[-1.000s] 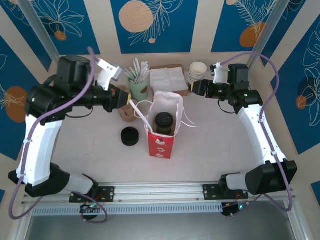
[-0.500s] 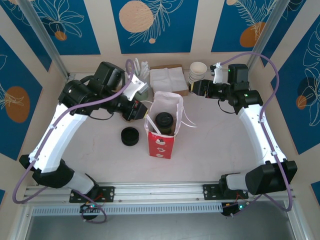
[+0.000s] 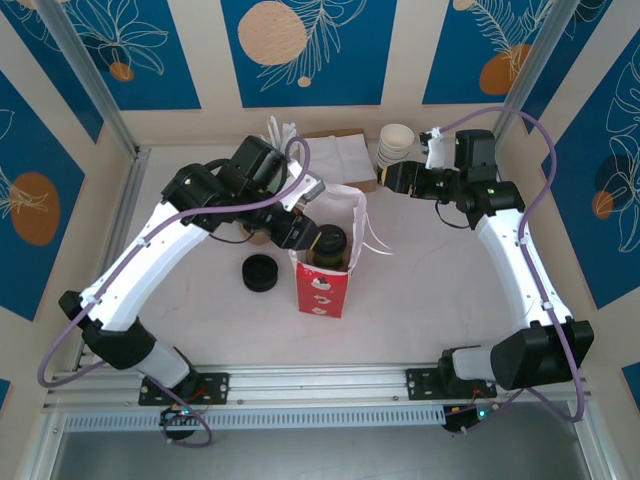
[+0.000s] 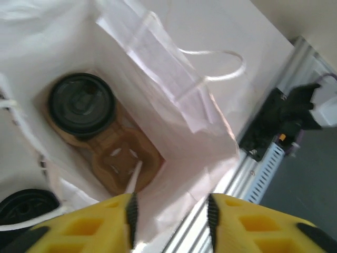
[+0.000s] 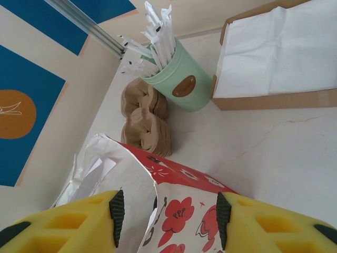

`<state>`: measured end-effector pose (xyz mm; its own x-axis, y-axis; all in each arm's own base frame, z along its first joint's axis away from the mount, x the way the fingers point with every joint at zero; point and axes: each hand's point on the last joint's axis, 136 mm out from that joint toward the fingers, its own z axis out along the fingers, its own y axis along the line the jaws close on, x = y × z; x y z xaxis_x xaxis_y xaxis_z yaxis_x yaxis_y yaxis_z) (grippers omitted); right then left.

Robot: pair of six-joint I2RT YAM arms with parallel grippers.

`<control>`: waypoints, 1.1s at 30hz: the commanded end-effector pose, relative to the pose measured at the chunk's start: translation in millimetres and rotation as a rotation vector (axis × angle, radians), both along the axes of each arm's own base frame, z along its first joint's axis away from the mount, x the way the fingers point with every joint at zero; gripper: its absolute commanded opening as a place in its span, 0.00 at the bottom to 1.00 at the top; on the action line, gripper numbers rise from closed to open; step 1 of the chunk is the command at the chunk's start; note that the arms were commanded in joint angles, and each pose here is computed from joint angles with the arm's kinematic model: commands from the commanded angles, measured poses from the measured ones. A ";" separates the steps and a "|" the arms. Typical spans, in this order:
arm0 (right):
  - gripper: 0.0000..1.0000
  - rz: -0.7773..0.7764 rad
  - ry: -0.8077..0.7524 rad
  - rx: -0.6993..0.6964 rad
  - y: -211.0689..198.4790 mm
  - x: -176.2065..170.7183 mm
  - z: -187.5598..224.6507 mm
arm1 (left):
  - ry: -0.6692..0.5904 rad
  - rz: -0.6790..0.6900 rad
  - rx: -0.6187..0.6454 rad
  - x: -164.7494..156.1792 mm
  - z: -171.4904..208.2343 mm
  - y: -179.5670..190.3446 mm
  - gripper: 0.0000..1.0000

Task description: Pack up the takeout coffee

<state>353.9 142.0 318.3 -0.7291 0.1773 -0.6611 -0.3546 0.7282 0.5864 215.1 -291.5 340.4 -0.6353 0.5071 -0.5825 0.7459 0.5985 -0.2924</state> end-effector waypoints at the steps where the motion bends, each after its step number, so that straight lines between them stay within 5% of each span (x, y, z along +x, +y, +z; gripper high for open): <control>1: 0.52 0.013 0.013 0.029 3.8 -3.4 -1.3 | -0.088 0.140 0.045 24.9 3.2 11.2 0.46; 10: 0.52 0.020 0.016 0.034 8.0 -4.2 -1.6 | -0.150 0.317 0.052 59.8 -2.5 12.8 0.61; 21: 0.52 0.001 0.029 0.029 8.0 -2.9 -5.3 | -0.101 0.505 0.153 92.3 -45.8 12.8 0.61; 25: 0.51 -0.003 0.034 0.029 7.6 -2.4 -7.1 | -0.073 0.512 0.170 96.7 -63.7 6.6 0.57; 33: 0.52 -0.003 0.035 0.030 8.3 -1.0 -8.5 | -0.061 0.579 0.220 104.9 -82.8 10.4 0.32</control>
<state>352.9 148.5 312.2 -0.7473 0.1943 -0.6354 -0.3341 0.7168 0.6121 316.7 -283.9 261.0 -0.8100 0.2278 -0.5404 0.3312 0.9381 -0.1010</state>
